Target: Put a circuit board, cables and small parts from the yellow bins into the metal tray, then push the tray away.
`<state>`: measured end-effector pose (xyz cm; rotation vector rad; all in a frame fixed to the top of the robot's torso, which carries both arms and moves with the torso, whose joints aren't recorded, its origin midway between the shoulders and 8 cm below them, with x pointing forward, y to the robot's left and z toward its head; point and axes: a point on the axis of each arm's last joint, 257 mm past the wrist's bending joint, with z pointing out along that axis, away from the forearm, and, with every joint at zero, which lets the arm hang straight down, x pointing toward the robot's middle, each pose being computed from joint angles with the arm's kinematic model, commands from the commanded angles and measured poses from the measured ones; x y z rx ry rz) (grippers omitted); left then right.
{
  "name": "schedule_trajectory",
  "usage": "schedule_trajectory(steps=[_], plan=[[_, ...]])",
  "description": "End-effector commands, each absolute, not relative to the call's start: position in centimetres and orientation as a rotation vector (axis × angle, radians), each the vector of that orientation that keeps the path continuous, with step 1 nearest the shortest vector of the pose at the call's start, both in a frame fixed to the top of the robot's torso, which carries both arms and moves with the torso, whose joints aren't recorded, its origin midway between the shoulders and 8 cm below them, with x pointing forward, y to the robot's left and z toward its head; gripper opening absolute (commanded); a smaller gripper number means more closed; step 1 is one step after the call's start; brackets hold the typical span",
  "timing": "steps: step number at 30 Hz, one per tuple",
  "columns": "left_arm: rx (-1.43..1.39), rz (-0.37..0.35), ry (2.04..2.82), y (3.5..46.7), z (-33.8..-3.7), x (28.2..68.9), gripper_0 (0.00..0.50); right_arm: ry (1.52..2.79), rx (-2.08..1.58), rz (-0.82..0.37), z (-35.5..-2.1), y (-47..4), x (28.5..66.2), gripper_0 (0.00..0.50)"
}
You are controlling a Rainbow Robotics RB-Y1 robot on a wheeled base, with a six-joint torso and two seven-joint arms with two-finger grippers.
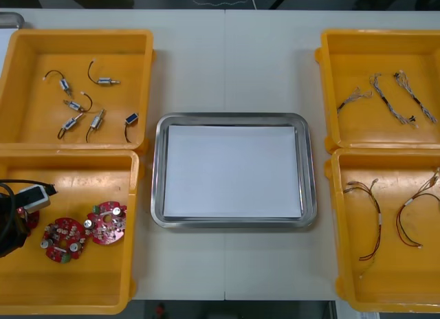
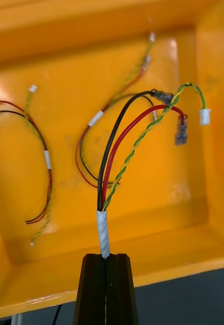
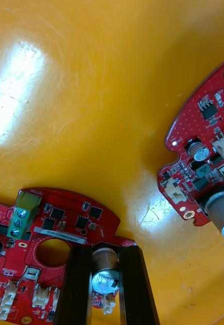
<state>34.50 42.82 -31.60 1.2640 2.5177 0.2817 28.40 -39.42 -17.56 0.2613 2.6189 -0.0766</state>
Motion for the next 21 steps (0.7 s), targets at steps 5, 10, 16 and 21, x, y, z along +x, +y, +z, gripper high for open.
schedule_trajectory(steps=[5, 10, 16, 21], plan=[[1.339, 0.305, 2.467, 42.7, -31.0, 35.0, 0.000, 2.616, -0.109, -0.063, -14.8, -35.5, 29.5, 0.000], [1.322, 0.299, 2.495, 42.6, -28.8, 35.2, 0.000, 2.621, -0.256, -0.056, -13.8, -34.2, 29.5, 0.000], [1.329, 0.315, 2.508, 42.3, -26.3, 35.3, 0.000, 2.611, -0.405, -0.084, -13.1, -32.9, 29.9, 0.000], [1.329, 0.322, 2.508, 41.3, -24.4, 35.3, 0.000, 2.591, -0.520, -0.123, -12.6, -32.0, 30.6, 0.000]])
